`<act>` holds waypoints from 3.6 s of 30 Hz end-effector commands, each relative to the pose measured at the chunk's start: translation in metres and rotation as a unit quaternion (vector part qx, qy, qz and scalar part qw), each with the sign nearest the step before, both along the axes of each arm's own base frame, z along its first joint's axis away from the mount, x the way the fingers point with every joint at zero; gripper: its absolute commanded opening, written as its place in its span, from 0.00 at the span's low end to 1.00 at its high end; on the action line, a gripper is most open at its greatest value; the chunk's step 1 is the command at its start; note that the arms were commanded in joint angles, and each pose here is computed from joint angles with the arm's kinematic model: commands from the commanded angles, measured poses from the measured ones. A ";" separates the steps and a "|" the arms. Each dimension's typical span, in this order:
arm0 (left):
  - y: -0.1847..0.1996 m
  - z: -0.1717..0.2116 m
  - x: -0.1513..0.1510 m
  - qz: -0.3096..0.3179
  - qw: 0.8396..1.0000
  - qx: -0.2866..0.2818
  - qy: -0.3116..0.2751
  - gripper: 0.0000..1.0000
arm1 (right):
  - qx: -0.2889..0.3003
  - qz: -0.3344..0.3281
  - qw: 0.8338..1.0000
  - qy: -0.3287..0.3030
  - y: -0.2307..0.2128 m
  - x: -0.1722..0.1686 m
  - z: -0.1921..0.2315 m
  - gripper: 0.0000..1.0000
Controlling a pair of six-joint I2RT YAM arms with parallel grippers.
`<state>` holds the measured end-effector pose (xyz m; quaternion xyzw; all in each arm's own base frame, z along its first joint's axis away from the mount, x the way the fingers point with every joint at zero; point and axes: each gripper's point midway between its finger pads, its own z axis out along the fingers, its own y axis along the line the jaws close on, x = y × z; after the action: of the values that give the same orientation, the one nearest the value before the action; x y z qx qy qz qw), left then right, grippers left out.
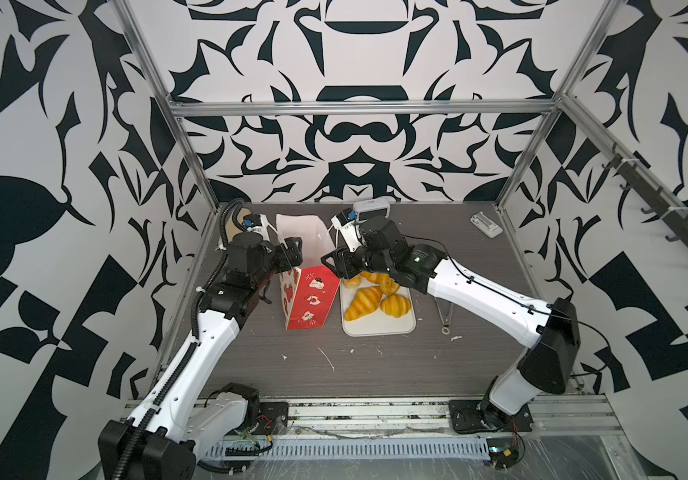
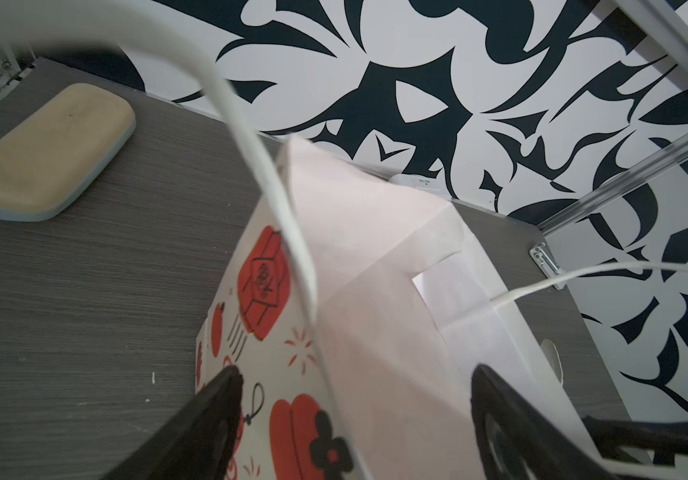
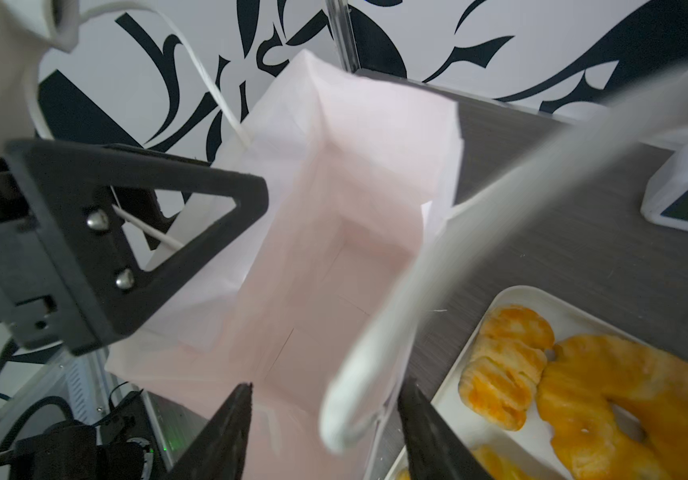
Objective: Take the fake bread out of the paper bag
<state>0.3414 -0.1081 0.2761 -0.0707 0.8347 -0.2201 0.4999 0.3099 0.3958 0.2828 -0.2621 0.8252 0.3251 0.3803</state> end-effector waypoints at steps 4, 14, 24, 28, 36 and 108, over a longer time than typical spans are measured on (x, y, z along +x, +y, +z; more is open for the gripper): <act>0.000 0.003 -0.004 -0.004 1.000 -0.009 -0.011 0.89 | -0.015 -0.035 0.999 -0.024 -0.003 0.013 0.010 0.42; -0.002 0.008 -0.004 -0.007 1.000 -0.015 -0.020 0.89 | -0.052 -0.053 0.997 -0.028 0.004 0.020 -0.001 0.00; -0.008 0.037 -0.004 -0.018 0.996 -0.058 -0.058 0.94 | -0.078 -0.079 0.992 -0.066 0.007 0.016 0.008 0.00; -0.006 0.055 -0.010 -0.014 0.994 -0.070 -0.087 0.94 | -0.075 -0.124 0.986 -0.087 -0.003 0.023 0.017 0.00; 0.017 0.089 -0.036 0.018 0.989 -0.041 -0.138 0.95 | -0.068 -0.164 0.979 -0.105 -0.010 0.031 0.025 0.00; 0.134 0.018 -0.073 0.268 0.956 0.080 -0.088 0.99 | 0.022 -0.277 0.943 -0.184 -0.140 0.020 0.075 0.60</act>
<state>0.2636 0.0152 0.3033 -0.2096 0.7700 -0.0370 0.6015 0.3336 0.2788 0.3292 -0.0797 0.8087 0.1948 0.5493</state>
